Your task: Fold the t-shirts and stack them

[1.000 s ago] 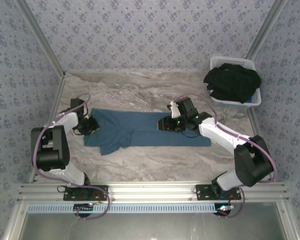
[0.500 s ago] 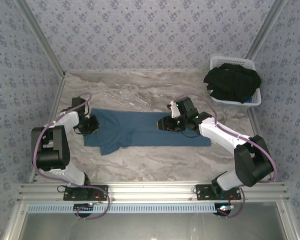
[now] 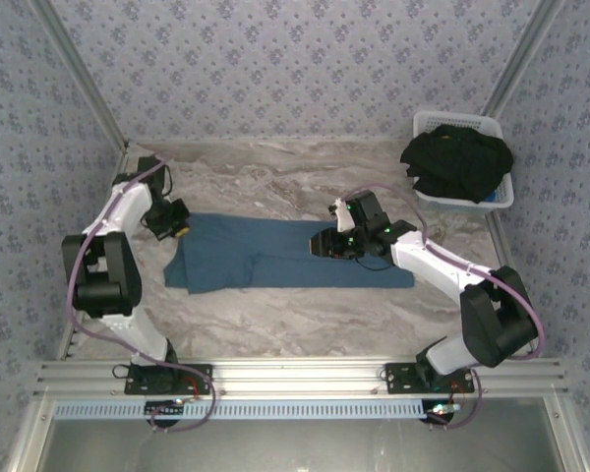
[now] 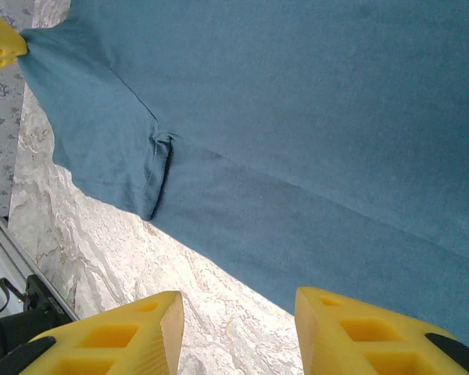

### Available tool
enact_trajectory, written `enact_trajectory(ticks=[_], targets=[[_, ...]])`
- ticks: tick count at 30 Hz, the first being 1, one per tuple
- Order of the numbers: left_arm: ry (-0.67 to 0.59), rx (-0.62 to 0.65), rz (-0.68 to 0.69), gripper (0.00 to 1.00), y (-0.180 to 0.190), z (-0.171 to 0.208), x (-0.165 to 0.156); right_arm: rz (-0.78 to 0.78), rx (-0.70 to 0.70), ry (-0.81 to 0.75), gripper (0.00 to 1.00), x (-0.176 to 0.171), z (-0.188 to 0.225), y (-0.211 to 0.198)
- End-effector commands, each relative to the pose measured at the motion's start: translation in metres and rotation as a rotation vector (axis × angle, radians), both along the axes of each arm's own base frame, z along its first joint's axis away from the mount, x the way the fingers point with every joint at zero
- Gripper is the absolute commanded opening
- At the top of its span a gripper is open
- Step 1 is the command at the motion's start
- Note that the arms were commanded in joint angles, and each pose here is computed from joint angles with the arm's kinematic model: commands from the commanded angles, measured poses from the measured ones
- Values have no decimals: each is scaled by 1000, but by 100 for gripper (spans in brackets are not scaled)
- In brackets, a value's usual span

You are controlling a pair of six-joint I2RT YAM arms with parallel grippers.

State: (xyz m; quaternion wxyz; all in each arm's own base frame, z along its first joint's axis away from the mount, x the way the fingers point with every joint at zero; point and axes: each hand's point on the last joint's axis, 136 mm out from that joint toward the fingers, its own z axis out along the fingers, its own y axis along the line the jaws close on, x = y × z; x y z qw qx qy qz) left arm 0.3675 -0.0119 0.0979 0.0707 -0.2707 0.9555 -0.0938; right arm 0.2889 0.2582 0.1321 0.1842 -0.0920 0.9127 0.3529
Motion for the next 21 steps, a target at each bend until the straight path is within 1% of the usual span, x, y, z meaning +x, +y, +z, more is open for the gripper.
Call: enact_trajectory(ticks=[1,4,8,12,15,17,18,19,21], targets=[[103,-3,0,0,-3,9,-8,11,13,10,44,0,2,4],[121,16,-25,0,-3,12,4,10,13,11,44,0,2,3],[162,39,-52,0,-1,4,14,11,14,13,44,-1,2,2],[140,88,-66,0,6,-2,30,7,7,17,44,-2,-1,0],[114,109,-76,0,9,-14,41,3,-1,20,43,-3,-2,-1],[100,150,-84,0,14,-22,47,-5,-13,24,43,-4,-4,-4],[89,197,-86,4,20,-23,50,-12,-17,23,44,-4,-4,-6],[74,272,-82,14,29,-20,52,-25,-26,25,43,-3,-6,-10],[15,406,-90,38,34,-3,51,-77,-57,35,44,1,-13,-26]])
